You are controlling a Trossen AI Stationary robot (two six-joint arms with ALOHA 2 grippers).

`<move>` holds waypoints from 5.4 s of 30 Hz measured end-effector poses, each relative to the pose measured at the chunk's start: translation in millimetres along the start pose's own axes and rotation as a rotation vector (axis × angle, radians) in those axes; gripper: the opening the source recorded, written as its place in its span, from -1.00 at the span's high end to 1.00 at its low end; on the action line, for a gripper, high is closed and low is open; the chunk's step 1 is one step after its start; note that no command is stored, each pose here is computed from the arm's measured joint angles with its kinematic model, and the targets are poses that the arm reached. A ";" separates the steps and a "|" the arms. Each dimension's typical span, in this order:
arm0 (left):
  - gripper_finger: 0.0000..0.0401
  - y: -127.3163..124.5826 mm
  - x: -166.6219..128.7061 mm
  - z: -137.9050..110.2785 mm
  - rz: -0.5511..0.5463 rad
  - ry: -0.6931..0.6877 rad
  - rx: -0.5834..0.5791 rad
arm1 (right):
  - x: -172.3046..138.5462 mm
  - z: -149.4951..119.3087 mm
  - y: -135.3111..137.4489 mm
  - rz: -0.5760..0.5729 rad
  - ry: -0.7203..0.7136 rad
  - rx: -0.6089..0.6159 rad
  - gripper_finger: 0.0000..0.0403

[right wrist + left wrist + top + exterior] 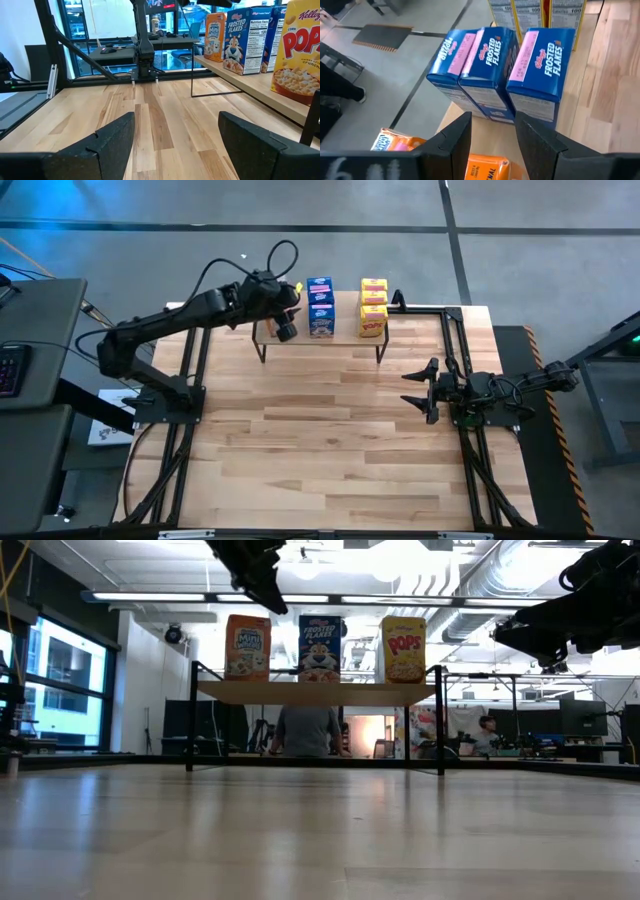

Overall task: Stack cereal on shelf
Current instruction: Put the orange cereal box on the shelf aligned with the other orange cereal boxes, then return to Home Position

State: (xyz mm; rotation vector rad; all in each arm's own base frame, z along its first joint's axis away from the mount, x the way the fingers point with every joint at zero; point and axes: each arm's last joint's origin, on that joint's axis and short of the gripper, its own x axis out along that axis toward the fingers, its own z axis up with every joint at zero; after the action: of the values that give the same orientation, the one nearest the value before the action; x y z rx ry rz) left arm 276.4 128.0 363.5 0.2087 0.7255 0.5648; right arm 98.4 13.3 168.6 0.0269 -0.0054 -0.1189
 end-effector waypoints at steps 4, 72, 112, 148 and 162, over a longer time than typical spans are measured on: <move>0.28 -0.1 1.8 -1.6 -0.003 0.017 0.003 | 0.0 -0.1 0.0 0.001 0.000 0.000 -0.39; 0.28 -0.5 -11.3 -12.2 -0.024 0.108 -0.011 | 0.0 0.0 0.1 0.004 0.000 0.000 -0.39; 0.28 -46.6 -129.5 -120.8 -0.330 -0.391 -0.107 | 0.0 -0.1 0.0 0.000 0.000 0.000 -0.39; 0.28 -94.3 -76.2 -260.0 -0.426 -0.735 -0.143 | 0.0 0.0 0.1 0.003 0.000 0.000 -0.39; 0.28 -100.8 -66.0 -266.1 -0.421 -0.750 -0.142 | 0.0 0.0 0.1 0.002 0.000 0.000 -0.39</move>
State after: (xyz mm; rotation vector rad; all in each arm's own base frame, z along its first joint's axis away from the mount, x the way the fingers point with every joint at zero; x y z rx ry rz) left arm 97.8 4.7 168.1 0.1150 -0.0100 0.1053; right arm 98.4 13.3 168.7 0.0270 -0.0057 -0.1165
